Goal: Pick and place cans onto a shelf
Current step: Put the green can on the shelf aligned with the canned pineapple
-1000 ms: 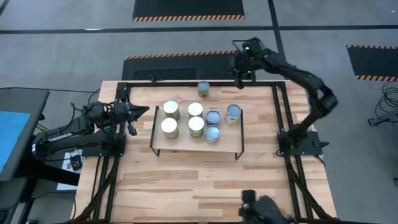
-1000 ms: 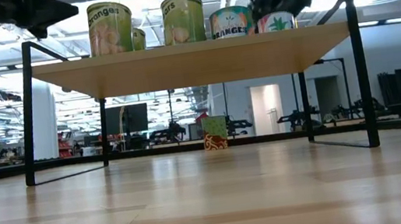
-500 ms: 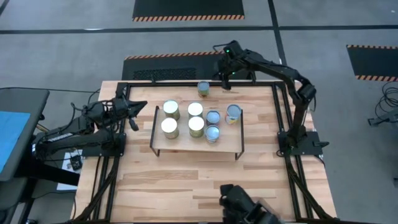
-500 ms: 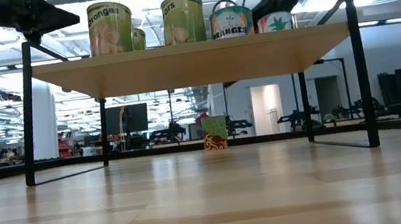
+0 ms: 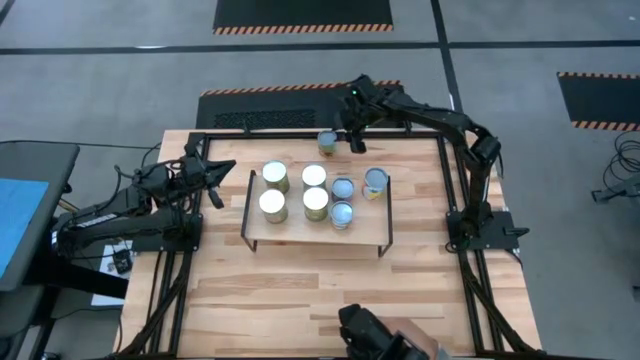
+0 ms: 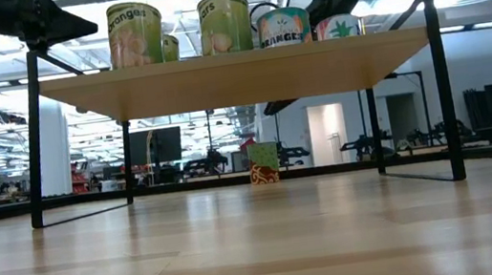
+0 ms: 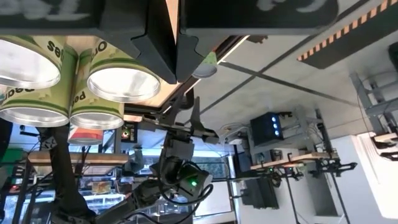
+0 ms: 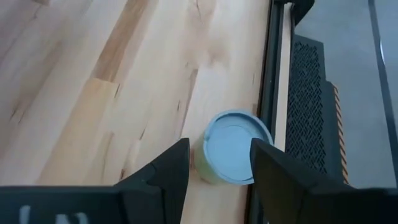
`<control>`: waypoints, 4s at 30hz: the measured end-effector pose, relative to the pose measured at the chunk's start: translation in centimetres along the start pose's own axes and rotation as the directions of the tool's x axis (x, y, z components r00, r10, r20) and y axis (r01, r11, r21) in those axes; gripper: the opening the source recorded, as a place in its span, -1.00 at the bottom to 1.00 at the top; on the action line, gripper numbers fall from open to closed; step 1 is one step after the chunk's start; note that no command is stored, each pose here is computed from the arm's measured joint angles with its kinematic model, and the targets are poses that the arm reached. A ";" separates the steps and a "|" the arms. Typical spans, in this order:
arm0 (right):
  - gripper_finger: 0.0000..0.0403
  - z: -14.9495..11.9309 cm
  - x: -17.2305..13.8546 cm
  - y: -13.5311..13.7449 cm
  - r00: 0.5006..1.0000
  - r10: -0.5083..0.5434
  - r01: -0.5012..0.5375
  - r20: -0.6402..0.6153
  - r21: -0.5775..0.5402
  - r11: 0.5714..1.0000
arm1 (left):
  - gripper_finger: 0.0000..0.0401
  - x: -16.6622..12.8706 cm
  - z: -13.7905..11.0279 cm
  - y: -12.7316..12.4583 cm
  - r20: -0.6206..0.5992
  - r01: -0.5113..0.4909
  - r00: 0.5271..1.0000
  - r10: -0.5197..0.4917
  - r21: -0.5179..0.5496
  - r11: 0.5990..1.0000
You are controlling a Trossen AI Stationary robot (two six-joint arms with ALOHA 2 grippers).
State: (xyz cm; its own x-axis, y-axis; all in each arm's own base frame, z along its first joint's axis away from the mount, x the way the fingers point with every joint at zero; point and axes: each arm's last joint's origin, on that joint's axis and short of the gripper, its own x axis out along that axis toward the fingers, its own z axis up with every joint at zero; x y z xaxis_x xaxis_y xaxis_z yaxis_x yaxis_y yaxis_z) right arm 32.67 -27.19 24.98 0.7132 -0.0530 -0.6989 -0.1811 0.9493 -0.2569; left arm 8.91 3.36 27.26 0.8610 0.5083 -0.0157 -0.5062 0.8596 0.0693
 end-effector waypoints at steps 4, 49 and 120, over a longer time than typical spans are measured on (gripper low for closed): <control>-0.05 -0.8 1.1 -0.2 1.000 0.012 -0.012 -0.015 -0.002 1.000 | -1.00 0.0 -0.1 0.0 -0.007 0.000 1.000 0.000 0.001 1.000; -0.25 -0.9 3.6 0.6 0.994 -0.019 -0.009 -0.105 -0.254 0.967 | -1.00 0.0 -0.4 0.0 -0.039 0.003 0.999 -0.004 -0.012 1.000; -0.94 14.6 -18.9 28.5 0.987 0.005 0.003 -0.160 0.051 0.999 | -1.00 0.0 -0.5 -0.2 -0.052 0.065 0.997 -0.063 0.038 0.997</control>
State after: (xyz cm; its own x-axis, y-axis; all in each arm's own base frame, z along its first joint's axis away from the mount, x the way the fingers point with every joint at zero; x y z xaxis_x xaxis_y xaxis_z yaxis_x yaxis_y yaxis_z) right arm 23.94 5.35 40.61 0.5950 -0.0972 -0.7978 -0.1438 0.9638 -0.2247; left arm 8.97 3.19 26.71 0.8877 0.4549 -0.0717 -0.4466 0.8884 0.1065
